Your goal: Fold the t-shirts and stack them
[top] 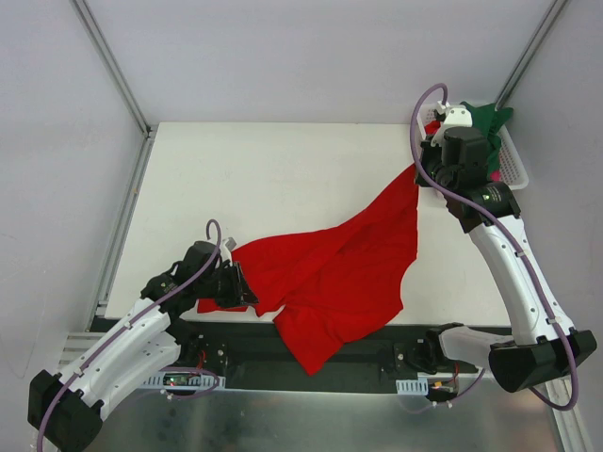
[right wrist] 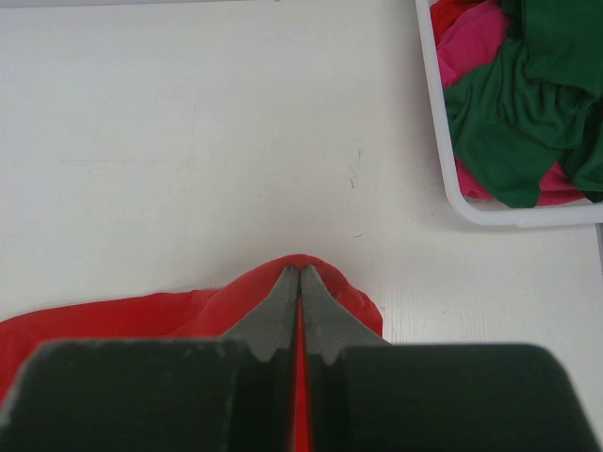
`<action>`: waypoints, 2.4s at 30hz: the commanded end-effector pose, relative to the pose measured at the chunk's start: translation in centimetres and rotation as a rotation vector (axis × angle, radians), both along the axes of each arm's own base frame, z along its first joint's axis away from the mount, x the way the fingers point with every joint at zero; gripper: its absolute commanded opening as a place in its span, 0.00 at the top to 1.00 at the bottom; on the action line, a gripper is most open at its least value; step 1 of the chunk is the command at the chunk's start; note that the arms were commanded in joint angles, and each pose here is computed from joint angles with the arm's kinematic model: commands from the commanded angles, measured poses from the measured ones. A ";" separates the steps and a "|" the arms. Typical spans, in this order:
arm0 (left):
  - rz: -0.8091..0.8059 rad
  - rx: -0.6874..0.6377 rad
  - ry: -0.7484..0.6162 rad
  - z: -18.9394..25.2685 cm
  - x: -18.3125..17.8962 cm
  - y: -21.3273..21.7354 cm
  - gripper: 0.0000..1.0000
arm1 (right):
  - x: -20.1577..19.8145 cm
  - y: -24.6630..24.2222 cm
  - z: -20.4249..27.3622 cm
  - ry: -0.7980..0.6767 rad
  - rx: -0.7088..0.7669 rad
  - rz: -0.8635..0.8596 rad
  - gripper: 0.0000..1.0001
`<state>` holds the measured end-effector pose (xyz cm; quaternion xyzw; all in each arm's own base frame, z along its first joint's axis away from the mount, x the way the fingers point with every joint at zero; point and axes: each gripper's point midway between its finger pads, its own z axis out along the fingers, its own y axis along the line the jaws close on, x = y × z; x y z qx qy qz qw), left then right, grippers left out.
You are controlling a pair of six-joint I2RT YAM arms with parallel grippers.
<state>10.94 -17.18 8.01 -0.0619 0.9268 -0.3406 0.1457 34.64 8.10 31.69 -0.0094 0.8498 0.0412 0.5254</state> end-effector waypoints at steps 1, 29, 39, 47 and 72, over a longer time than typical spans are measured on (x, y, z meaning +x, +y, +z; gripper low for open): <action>0.011 0.001 -0.024 0.3 0.4 0.0 0.83 | 0.3 0.5 1.2 -0.044 0.027 0.007 0.98; 0.063 0.080 -0.046 -0.1 1.3 1.1 0.76 | 0.0 0.5 1.6 -0.054 0.031 0.011 0.99; 0.143 0.150 -0.064 -1.9 1.9 2.6 0.76 | 0.0 0.6 1.6 -0.052 0.032 0.014 0.98; 0.136 0.149 -0.038 -3.2 1.3 2.6 0.78 | 0.0 0.7 1.6 -0.052 0.034 0.018 0.99; 0.102 0.084 -0.019 -2.8 0.4 1.5 0.80 | -0.2 0.6 1.4 -0.049 0.035 0.012 0.99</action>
